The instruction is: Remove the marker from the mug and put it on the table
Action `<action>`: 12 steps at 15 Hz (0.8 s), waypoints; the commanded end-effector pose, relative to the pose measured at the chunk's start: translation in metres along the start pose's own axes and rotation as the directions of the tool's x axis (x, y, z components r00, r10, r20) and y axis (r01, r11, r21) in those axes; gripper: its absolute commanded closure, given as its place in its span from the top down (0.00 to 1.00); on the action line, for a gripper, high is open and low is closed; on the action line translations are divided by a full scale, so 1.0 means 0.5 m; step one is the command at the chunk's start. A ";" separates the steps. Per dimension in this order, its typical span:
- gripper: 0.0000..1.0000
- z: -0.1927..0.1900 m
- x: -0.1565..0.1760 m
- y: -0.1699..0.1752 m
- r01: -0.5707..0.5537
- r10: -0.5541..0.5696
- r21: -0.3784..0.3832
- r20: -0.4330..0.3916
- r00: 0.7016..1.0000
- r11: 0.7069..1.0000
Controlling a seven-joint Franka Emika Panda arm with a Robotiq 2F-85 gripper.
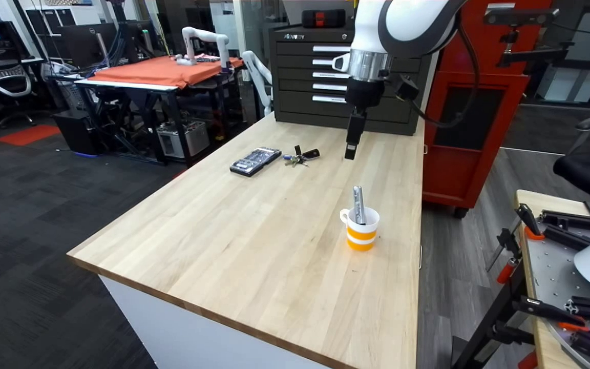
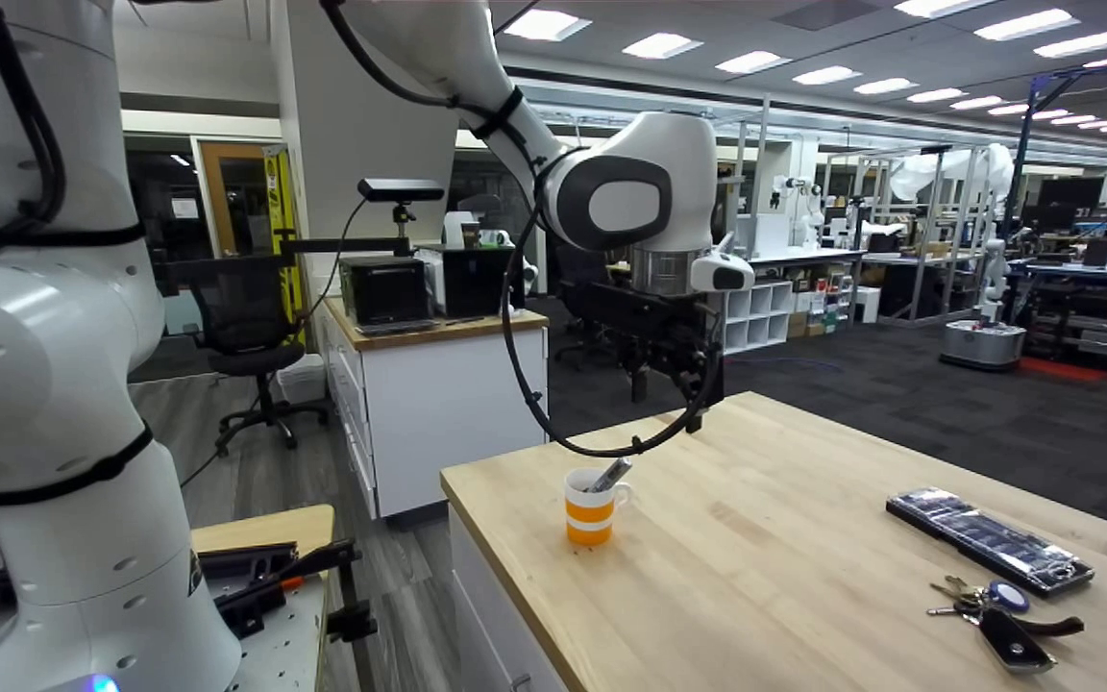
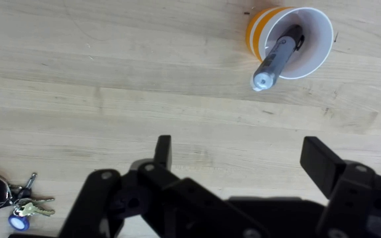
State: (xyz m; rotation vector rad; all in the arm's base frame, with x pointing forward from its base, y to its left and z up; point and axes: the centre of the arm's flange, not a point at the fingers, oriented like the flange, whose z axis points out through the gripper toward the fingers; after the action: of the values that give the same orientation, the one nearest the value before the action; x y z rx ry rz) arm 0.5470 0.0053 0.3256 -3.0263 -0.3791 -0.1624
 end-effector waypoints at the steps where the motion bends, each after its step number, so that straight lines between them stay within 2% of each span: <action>1: 1.00 -0.001 -0.002 0.002 0.009 -0.011 0.040 0.026 1.000 0.999; 7: 1.00 0.030 -0.025 -0.009 0.014 -0.022 0.100 0.077 0.997 0.995; 12: 1.00 0.072 -0.031 -0.013 0.025 -0.037 0.119 0.098 0.994 0.993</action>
State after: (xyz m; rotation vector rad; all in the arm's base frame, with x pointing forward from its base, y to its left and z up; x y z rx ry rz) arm 0.5345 0.0137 0.2989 -2.9554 -0.4074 -0.0106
